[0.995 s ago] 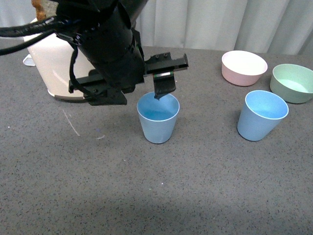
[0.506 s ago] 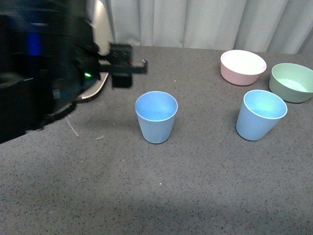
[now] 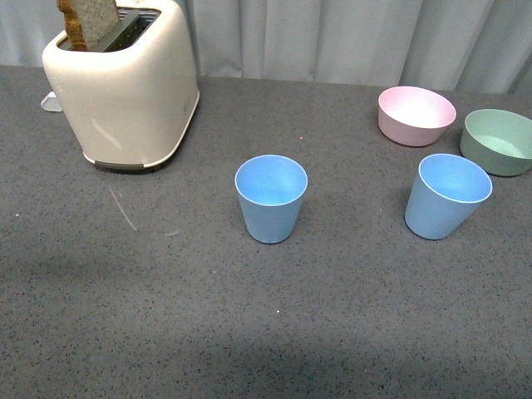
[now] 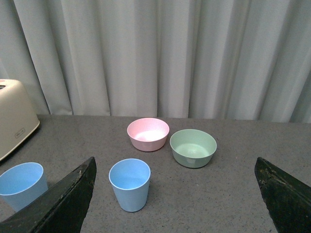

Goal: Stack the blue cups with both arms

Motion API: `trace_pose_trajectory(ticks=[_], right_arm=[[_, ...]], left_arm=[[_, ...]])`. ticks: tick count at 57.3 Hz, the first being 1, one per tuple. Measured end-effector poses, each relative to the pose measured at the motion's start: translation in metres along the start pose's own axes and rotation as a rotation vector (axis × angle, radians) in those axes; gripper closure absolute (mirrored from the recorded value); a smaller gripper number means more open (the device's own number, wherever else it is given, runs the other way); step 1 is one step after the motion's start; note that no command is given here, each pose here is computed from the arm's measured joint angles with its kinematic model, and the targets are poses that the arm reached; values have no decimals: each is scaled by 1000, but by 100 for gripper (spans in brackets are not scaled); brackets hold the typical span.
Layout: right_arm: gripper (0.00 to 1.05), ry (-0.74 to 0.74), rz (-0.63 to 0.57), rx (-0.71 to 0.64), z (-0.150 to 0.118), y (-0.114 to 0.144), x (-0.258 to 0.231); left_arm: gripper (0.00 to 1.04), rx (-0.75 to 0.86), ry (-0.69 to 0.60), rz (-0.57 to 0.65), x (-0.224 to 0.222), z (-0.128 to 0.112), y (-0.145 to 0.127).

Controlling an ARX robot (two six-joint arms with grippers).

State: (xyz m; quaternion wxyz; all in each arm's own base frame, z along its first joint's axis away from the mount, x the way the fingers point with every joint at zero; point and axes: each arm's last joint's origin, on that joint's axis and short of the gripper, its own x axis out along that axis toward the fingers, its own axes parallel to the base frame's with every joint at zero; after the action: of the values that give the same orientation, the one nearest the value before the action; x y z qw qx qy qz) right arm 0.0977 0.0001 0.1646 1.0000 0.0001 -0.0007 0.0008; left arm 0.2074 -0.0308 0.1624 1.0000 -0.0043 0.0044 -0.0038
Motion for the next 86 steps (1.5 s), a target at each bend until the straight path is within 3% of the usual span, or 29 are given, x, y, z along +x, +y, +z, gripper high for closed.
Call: trace_pose_trajectory(ticks=[32,86], right_arm=[[10,0,0,0,0,0,0],[10,0,0,0,0,0,0]], left_arm=[[101,1,5,12,-53,0,30],[101,1,-32,5,-94,10,30]])
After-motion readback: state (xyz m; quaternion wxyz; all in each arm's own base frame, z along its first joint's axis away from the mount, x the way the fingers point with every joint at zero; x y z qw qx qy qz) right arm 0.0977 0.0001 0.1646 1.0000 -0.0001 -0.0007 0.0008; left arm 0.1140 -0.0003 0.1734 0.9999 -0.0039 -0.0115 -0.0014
